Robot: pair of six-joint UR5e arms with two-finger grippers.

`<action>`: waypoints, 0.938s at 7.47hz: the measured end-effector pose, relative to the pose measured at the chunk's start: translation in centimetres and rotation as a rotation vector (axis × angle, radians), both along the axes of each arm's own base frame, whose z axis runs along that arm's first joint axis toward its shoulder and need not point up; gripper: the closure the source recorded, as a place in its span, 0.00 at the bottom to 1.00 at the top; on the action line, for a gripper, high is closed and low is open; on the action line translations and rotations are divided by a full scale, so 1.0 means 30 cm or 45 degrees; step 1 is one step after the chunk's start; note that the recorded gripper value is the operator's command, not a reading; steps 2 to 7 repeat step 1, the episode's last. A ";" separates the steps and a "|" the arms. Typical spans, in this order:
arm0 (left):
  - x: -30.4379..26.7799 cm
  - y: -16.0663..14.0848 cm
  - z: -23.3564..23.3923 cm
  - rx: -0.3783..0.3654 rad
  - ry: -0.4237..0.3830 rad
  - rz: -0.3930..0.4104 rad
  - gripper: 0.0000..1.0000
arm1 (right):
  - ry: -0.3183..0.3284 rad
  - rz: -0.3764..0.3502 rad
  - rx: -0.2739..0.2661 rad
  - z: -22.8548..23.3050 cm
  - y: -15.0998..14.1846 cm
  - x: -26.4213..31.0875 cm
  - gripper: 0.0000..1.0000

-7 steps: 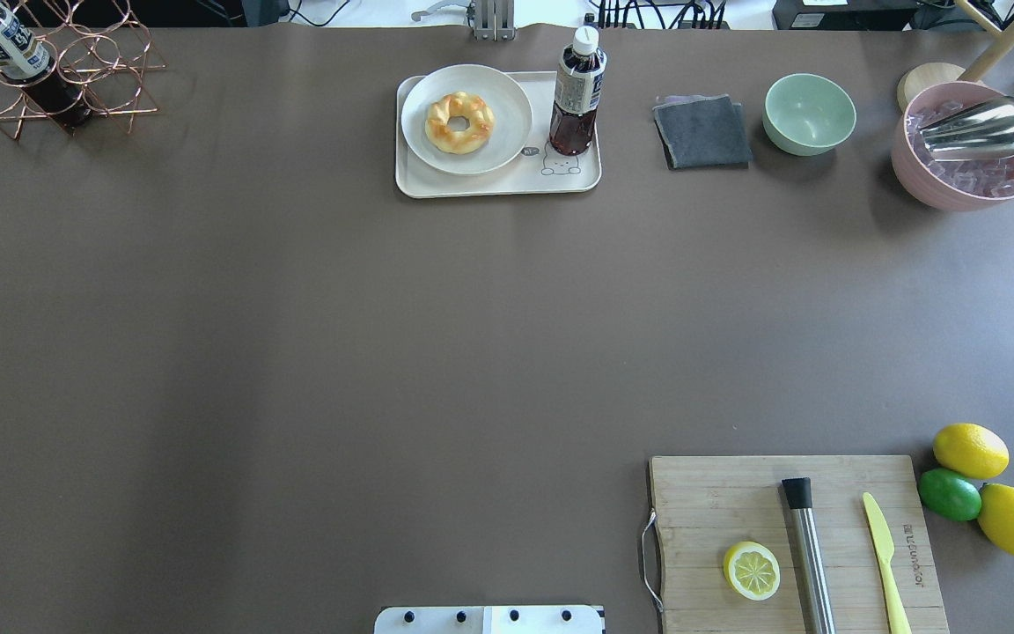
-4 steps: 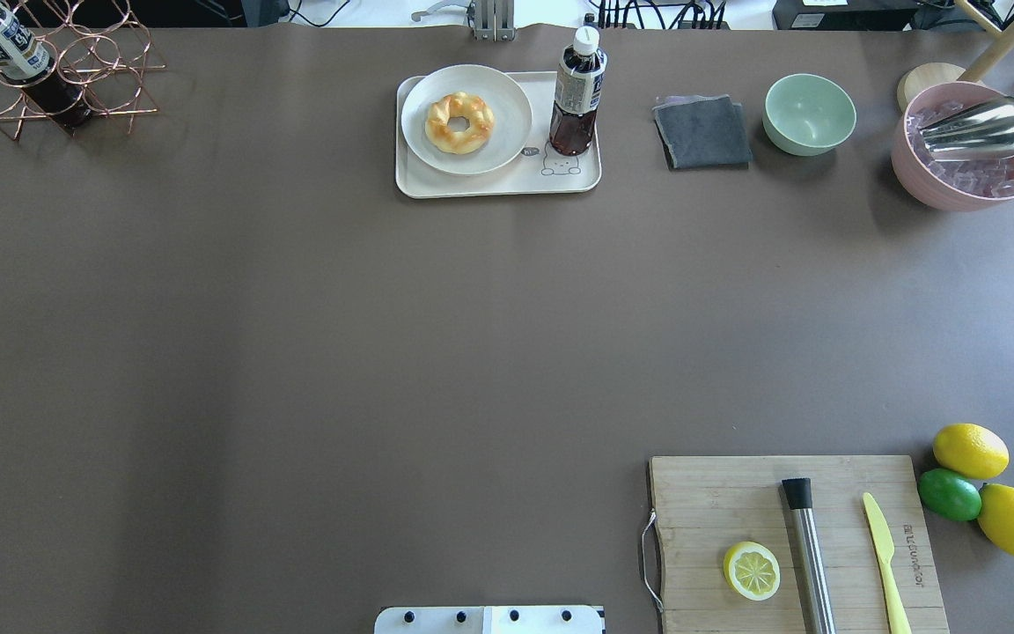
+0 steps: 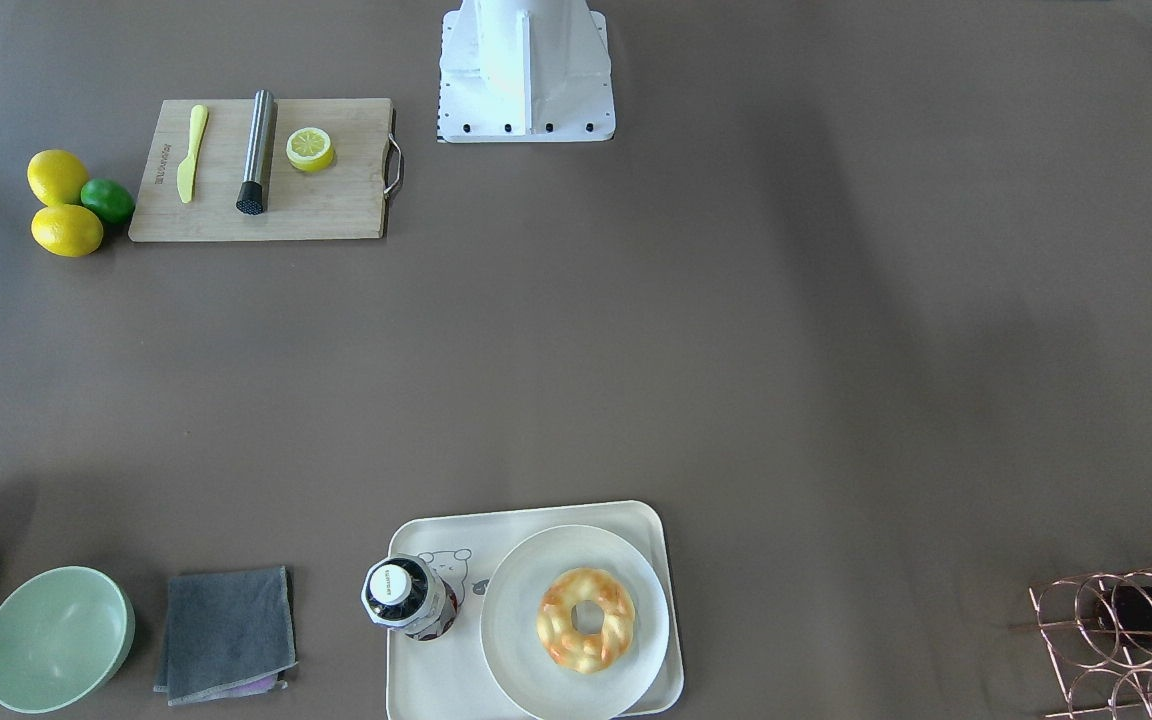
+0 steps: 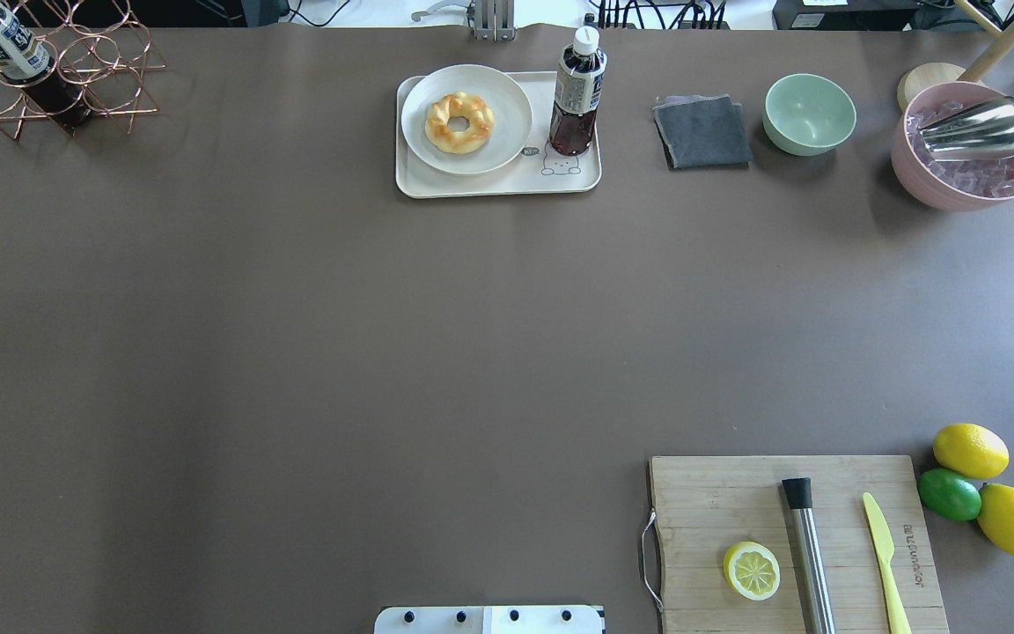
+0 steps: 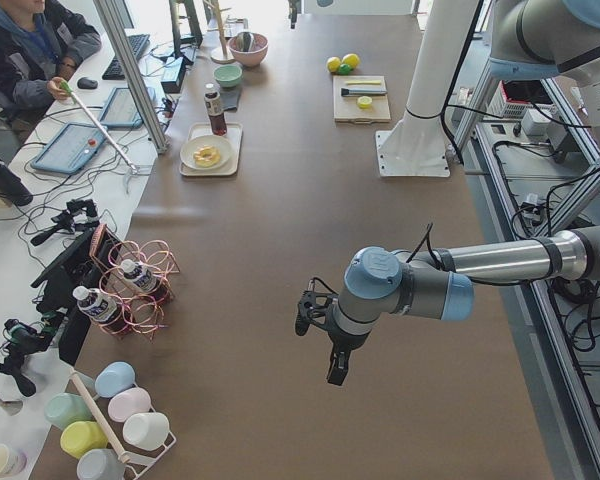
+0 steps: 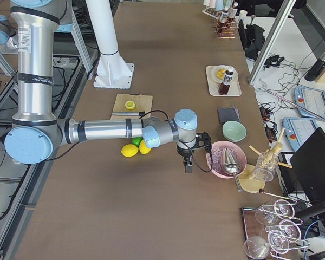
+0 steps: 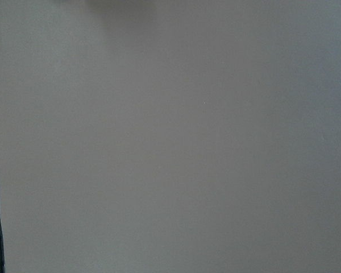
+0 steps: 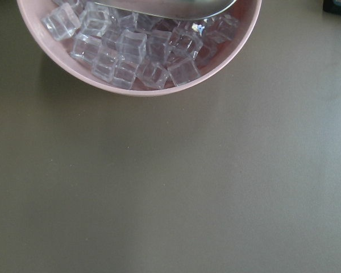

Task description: Place donut on tray

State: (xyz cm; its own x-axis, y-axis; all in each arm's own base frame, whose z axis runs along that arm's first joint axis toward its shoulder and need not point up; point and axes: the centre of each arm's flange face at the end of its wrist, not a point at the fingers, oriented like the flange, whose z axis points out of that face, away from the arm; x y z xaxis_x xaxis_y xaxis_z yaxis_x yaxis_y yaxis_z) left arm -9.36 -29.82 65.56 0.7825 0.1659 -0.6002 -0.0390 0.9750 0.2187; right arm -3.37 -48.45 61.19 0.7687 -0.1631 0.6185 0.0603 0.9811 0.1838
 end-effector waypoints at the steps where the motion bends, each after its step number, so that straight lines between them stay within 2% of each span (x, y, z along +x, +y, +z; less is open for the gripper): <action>1: 0.000 0.001 0.004 -0.004 0.001 -0.001 0.02 | -0.002 -0.001 0.001 -0.003 0.000 -0.001 0.00; 7: 0.000 0.001 0.004 -0.004 0.001 -0.001 0.02 | -0.002 -0.001 0.001 -0.003 0.000 -0.001 0.00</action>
